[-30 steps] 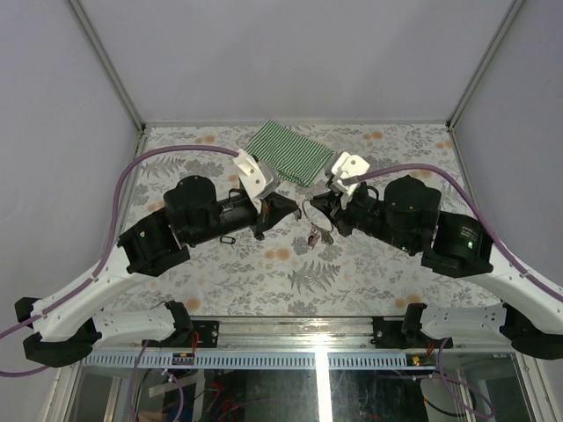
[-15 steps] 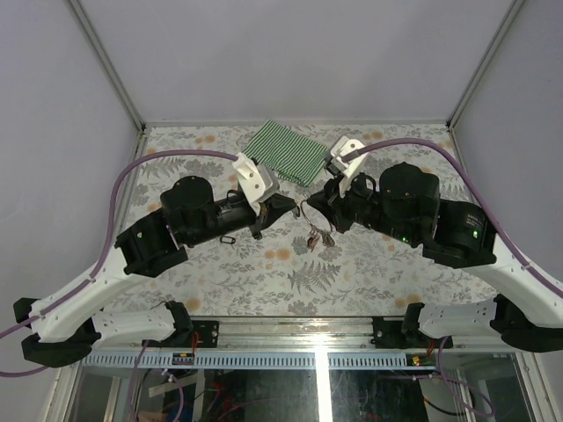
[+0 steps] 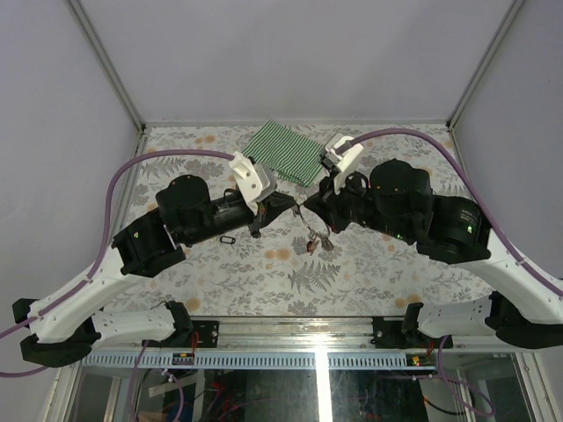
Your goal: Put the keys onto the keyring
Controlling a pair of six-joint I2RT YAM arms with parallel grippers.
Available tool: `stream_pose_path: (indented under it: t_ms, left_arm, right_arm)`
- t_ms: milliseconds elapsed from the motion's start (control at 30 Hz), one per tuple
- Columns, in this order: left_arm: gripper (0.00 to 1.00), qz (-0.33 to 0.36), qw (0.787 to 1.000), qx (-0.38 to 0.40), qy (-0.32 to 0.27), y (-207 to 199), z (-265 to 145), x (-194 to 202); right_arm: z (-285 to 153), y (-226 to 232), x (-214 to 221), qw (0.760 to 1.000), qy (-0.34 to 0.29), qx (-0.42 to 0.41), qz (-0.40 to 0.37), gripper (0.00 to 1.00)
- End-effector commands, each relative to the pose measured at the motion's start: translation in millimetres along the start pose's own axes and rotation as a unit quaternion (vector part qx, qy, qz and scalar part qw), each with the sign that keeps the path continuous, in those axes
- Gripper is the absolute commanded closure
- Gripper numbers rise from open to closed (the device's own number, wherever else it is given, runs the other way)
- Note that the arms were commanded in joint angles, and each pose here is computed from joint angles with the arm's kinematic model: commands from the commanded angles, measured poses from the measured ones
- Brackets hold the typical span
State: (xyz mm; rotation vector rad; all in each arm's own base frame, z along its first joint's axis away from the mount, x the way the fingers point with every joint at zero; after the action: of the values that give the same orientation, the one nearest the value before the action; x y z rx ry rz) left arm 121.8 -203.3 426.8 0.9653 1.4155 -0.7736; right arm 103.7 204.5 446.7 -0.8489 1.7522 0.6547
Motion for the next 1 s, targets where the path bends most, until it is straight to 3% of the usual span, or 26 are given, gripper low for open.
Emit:
stream_pose_path:
  t_ms: [0, 967]
  left_arm:
    - [1.00, 0.015, 0.999, 0.010, -0.041, -1.5, -2.5, -19.8]
    - [1.00, 0.019, 0.999, 0.016, -0.041, -3.7, -3.3, -21.4]
  right_arm:
    - [-4.2, 3.9, -16.6, 0.999, -0.031, -0.007, 0.022, 1.00]
    - [5.1, 7.2, -14.8, 0.999, -0.020, -0.010, 0.031, 1.00]
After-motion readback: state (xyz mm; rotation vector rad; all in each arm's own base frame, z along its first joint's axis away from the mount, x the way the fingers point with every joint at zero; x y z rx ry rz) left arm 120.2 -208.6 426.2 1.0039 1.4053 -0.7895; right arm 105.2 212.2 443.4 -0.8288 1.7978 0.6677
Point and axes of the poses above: each gripper's point midway between its finger pads, its own z axis out along the fingers, its own y axis along the line the jaws close on, x = y × z, the point moved 10 cm from there along -z, back along the fingers, and after that the axes turned 1 degree about -z, right-handed, at the moved point
